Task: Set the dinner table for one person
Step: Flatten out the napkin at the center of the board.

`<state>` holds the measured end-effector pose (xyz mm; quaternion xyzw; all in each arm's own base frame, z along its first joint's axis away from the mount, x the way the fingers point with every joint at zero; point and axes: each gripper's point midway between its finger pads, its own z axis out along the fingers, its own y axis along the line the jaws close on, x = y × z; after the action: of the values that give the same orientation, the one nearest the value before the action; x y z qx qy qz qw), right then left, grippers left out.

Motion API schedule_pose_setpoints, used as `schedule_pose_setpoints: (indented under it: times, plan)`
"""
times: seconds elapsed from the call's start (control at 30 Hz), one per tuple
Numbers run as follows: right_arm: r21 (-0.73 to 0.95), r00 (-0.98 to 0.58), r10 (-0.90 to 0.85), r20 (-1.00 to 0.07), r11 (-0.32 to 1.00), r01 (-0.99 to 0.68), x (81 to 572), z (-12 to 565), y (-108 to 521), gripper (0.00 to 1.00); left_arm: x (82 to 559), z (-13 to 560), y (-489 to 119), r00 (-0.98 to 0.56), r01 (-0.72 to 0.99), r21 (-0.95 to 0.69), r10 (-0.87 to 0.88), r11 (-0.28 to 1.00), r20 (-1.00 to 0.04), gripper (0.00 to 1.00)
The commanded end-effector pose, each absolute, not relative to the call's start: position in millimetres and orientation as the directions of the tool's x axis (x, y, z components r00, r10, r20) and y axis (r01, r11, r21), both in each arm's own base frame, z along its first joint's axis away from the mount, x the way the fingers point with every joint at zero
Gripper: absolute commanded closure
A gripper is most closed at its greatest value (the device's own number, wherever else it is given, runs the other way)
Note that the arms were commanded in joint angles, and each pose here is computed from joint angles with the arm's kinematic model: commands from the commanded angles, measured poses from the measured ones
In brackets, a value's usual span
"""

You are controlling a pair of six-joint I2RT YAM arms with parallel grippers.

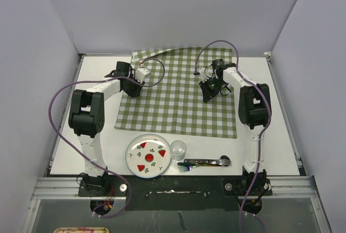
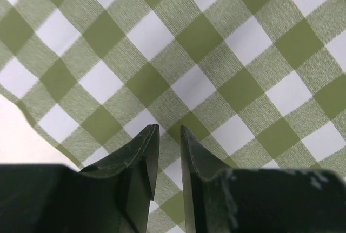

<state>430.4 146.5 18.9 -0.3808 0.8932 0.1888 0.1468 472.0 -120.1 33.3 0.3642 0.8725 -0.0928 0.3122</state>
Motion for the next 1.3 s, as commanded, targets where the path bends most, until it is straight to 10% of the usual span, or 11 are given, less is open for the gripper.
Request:
schedule_pose_setpoints:
  times: [0.0, 0.8, 1.27]
  plan:
    - [0.217, -0.657, -0.639, -0.4, 0.63, -0.745, 419.8, 39.4, 145.4, 1.0, 452.5, 26.5, -124.7, -0.529, 0.731, 0.036, 0.599, 0.681, -0.601, 0.79]
    - [0.212, -0.638, -0.653, -0.407, 0.612, -0.762, 410.7, 64.2, 141.4, 1.0, 322.8, 4.5, -89.8, -0.61, 0.766, -0.063, 0.692, 0.64, -0.385, 0.8]
    - [0.067, -0.584, -0.649, -0.488, 0.639, -0.766, 420.6, 113.2, 131.3, 1.0, 356.9, 82.9, -91.3, -0.53, 0.736, 0.098, 0.661, 0.669, -0.532, 0.68]
